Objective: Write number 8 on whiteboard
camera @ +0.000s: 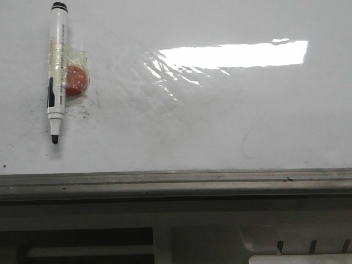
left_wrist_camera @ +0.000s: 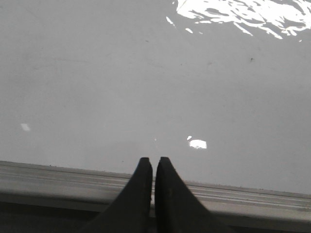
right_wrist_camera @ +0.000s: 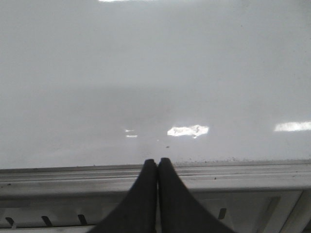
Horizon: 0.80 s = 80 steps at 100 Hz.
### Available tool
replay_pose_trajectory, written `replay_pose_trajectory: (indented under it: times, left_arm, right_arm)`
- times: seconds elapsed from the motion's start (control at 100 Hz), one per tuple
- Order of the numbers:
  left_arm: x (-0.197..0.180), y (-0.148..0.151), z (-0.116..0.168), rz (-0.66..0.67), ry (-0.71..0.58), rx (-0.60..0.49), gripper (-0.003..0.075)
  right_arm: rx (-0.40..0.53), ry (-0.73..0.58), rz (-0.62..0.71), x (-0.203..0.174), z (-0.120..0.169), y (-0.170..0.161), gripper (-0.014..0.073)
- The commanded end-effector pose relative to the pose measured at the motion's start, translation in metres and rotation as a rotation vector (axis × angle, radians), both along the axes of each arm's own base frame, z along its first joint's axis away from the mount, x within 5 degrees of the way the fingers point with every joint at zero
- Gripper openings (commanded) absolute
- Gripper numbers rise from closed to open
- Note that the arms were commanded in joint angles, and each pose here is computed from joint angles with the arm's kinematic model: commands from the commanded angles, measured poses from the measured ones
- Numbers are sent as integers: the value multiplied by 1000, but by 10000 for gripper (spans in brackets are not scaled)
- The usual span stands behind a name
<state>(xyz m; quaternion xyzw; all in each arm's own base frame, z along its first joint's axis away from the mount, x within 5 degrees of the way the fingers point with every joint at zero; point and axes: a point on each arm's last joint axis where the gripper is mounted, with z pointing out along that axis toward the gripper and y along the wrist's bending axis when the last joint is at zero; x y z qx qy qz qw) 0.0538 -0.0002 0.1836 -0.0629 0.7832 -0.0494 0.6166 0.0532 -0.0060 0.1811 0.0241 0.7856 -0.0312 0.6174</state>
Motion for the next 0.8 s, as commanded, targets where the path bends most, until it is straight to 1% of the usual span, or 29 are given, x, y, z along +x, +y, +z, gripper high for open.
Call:
replay_pose_trajectory:
  times: [0.0, 0.59, 0.79]
  left_arm:
    - [0, 0, -2, -1, -68, -8, -20]
    - [0, 0, -1, -1, -82, -8, -20]
    - [1, 0, 4, 0, -142, -8, -20]
  right_arm:
    - [-3, -30, 3, -1, -1, 0, -64]
    - [-11, -42, 5, 0, 0, 0, -64]
    - [-14, -63, 8, 0, 2, 0, -64]
